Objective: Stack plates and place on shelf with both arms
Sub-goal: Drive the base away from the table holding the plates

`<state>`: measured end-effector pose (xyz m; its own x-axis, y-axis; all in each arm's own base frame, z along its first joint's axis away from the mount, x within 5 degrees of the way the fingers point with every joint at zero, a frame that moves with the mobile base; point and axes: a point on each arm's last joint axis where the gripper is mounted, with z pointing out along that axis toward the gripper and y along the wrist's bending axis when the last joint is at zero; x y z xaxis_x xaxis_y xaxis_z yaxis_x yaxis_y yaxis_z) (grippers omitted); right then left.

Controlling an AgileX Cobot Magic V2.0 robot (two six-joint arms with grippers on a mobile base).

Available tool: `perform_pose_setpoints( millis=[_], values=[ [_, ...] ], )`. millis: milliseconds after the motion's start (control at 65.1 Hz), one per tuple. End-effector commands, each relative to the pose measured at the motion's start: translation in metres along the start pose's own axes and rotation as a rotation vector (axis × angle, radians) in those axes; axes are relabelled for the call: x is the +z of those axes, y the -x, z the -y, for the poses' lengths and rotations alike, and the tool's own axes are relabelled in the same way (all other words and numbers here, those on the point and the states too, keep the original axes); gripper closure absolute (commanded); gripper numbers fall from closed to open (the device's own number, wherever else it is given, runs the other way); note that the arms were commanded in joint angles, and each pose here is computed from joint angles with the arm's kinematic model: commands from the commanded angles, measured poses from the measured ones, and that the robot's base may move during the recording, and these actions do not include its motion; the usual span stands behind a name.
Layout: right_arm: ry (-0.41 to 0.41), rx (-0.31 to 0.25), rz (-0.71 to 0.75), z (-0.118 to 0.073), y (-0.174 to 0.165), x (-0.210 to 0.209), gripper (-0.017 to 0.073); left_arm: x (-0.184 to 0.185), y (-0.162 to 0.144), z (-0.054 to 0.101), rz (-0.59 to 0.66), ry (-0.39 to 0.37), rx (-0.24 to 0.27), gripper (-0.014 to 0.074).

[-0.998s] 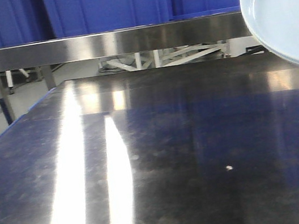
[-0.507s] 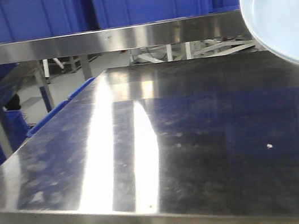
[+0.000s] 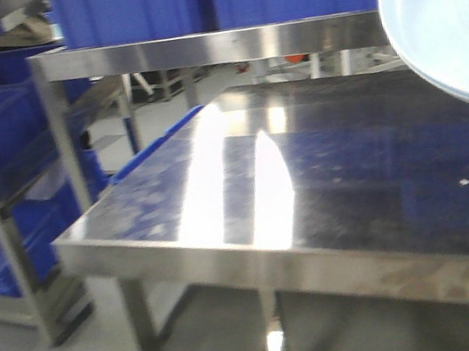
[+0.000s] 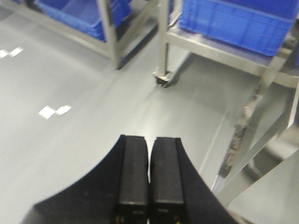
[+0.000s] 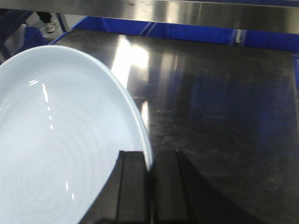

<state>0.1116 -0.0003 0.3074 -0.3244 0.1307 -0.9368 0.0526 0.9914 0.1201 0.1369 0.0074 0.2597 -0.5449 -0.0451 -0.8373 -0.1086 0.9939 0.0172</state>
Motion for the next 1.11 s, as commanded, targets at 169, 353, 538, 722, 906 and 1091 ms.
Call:
perform_pose_setpoints(
  millis=[169,353,538,722,906,1091],
  values=[
    [0.017,-0.009,0.123,-0.0023,0.0177,-0.0041,0.0503,-0.0043,0.0147,0.0015,0.094,-0.020,-0.004,0.0512],
    [0.017,-0.009,0.123,-0.0023,0.0177,-0.0041,0.0503,-0.0043,0.0147,0.0015,0.094,-0.020,-0.004,0.0512],
    [0.017,-0.009,0.123,-0.0023,0.0177,-0.0041,0.0503,-0.0043,0.0147,0.0015,0.094,-0.020,-0.004,0.0512],
    [0.017,-0.009,0.123,-0.0023,0.0177,-0.0041,0.0503,-0.0043,0.0147,0.0015,0.094,-0.020,-0.004,0.0512],
    [0.017,-0.009,0.123,-0.0023,0.0177,-0.0041,0.0503,-0.0043,0.0147,0.0015,0.094,-0.020,-0.004,0.0512],
    [0.017,-0.009,0.123,-0.0023,0.0177,-0.0041,0.0503,-0.0043,0.0147,0.0015,0.094,-0.020,-0.004,0.0512]
  ],
)
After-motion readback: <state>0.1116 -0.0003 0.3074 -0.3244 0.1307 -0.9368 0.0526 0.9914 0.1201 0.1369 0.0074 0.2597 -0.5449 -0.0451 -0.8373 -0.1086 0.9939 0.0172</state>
